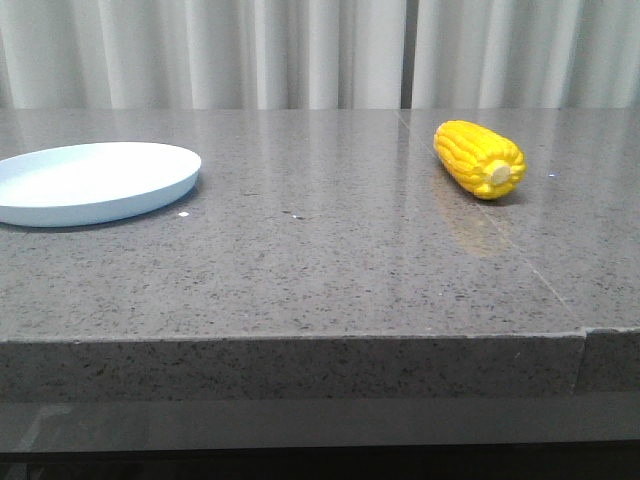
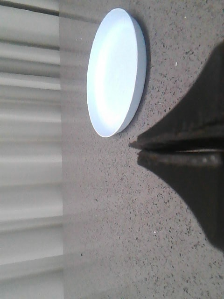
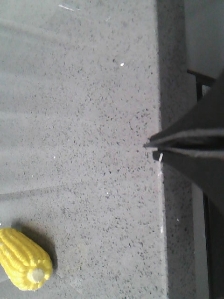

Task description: Place corn on plate with both arms

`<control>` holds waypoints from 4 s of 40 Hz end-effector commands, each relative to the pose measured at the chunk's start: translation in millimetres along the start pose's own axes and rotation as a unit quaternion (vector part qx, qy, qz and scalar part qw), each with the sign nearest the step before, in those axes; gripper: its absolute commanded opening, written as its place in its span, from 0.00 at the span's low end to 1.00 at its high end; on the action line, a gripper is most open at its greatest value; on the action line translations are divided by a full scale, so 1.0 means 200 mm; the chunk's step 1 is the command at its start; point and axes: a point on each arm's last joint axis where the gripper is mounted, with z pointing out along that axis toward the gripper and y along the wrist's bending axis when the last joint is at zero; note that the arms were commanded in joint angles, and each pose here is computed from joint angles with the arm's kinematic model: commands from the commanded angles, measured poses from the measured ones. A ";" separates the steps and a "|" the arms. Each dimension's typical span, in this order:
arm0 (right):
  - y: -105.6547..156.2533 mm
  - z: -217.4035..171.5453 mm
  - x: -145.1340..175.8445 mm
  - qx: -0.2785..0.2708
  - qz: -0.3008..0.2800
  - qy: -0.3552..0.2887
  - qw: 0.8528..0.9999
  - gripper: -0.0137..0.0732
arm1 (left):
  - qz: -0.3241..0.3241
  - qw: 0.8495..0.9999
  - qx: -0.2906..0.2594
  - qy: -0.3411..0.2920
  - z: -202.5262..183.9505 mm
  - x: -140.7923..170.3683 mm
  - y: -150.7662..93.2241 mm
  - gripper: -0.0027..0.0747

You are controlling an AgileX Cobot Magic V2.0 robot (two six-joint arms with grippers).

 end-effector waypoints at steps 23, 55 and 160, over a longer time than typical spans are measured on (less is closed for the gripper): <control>0.00 -0.01 -0.06 -0.002 -0.010 -0.054 0.998 0.09 | -0.006 0.999 0.001 -0.046 -0.01 -0.03 0.00 0.01; 0.02 -0.09 -0.27 -0.010 -0.010 -0.154 0.988 0.09 | -0.008 0.984 0.006 -0.180 -0.06 -0.26 0.00 0.01; 0.08 -0.16 -0.87 -0.007 -0.010 -0.113 0.994 0.84 | 0.003 0.866 0.032 0.498 1.38 -0.47 -0.20 0.86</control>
